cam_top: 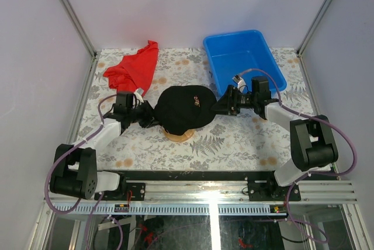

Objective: Stack the hats

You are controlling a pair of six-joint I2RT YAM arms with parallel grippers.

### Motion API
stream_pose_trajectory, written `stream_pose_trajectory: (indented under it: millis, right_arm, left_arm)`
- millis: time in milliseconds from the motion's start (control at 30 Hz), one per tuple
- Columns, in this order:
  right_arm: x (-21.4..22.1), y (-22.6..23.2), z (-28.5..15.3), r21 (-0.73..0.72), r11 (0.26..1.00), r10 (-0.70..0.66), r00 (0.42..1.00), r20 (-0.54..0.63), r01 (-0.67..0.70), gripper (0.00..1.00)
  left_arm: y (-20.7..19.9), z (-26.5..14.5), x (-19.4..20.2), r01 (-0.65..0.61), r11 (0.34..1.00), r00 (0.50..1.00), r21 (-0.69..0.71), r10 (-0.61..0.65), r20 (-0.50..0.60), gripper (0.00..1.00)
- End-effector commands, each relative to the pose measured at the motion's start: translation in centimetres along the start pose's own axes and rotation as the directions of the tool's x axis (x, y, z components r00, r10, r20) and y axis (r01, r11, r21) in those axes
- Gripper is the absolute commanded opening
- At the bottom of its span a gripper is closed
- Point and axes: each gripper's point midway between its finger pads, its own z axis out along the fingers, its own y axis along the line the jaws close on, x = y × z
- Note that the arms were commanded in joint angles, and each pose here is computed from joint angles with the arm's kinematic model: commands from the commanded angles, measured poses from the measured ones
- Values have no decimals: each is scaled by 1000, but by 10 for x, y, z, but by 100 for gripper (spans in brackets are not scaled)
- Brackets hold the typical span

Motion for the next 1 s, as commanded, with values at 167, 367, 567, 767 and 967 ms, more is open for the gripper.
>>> stream_pose_trajectory:
  millis: [167,367,567,767,967]
  right_arm:
    - [12,-30,-8,162,980,106,991,84,-119,76]
    - [5,-19,-36,309,950,-12,989,147,-35,65]
    - [7,-40,-59,468,882,-63,973,222,-50,28]
    - [-12,-76,-55,578,813,-63,975,211,-72,0]
    - [-60,-84,-48,612,786,-113,952,283,-88,0]
  left_arm:
    - [47,4,25,31,984,996,-176,-46,-82,14]
    - [23,0,1,7,987,998,-163,-17,-60,14]
    - [11,1,-12,-3,988,998,-156,-6,-61,15]
    - [5,-1,-19,-13,987,998,-163,3,-61,18]
    - [-2,-5,-24,-14,986,998,-164,4,-61,21]
